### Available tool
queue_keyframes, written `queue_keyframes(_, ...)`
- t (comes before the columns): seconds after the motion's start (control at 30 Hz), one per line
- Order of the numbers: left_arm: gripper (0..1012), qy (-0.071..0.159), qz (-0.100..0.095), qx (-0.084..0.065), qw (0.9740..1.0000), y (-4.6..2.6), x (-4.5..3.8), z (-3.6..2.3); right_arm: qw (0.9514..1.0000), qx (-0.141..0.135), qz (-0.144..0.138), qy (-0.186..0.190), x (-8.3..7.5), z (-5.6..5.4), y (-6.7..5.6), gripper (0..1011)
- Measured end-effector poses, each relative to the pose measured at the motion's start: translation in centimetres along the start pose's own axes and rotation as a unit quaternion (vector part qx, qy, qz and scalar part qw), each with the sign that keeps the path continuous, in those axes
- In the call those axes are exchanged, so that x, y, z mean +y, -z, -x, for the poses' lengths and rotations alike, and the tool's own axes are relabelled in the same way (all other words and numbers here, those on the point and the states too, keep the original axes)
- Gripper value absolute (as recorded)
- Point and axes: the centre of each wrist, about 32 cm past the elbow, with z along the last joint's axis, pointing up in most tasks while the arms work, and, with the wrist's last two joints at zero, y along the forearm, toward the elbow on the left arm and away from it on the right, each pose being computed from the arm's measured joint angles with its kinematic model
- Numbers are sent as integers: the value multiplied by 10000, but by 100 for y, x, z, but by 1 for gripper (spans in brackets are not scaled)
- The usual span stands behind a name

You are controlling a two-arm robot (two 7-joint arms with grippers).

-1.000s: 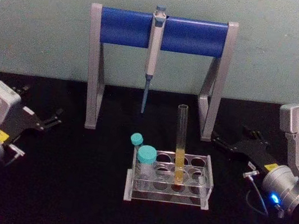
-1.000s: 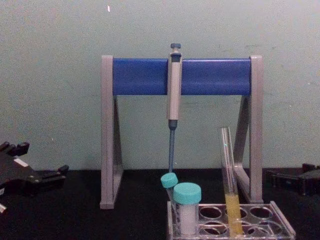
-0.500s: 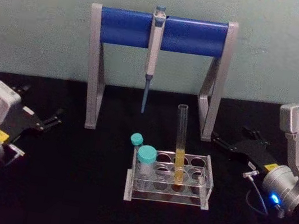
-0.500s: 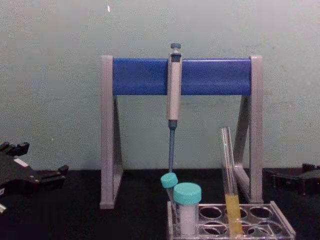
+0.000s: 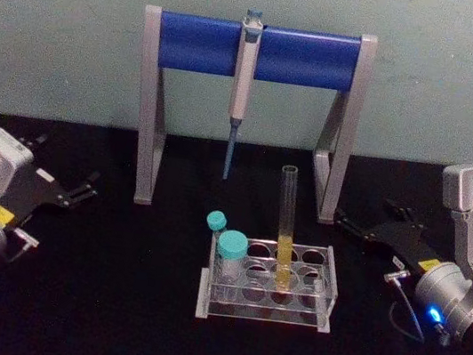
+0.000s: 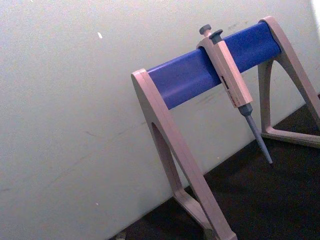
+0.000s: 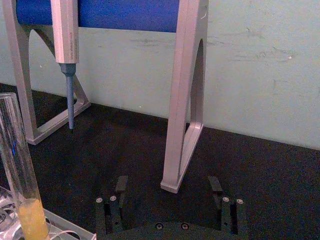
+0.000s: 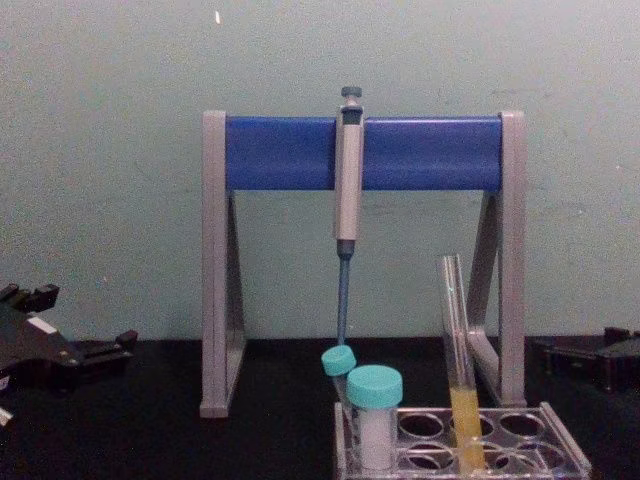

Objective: Pick up the test tube from the test tube rack, shake it, then place it back into the test tube rack.

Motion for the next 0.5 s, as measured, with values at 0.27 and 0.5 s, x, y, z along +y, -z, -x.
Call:
queue_keyframes(0.27,1001,0,0,0,10000,0,0,0,10000,0,0,0,0,0,0,1000)
queue_keyframes(0.5,1001,0,-1,0,10000,0,0,0,10000,0,0,0,0,0,0,1000)
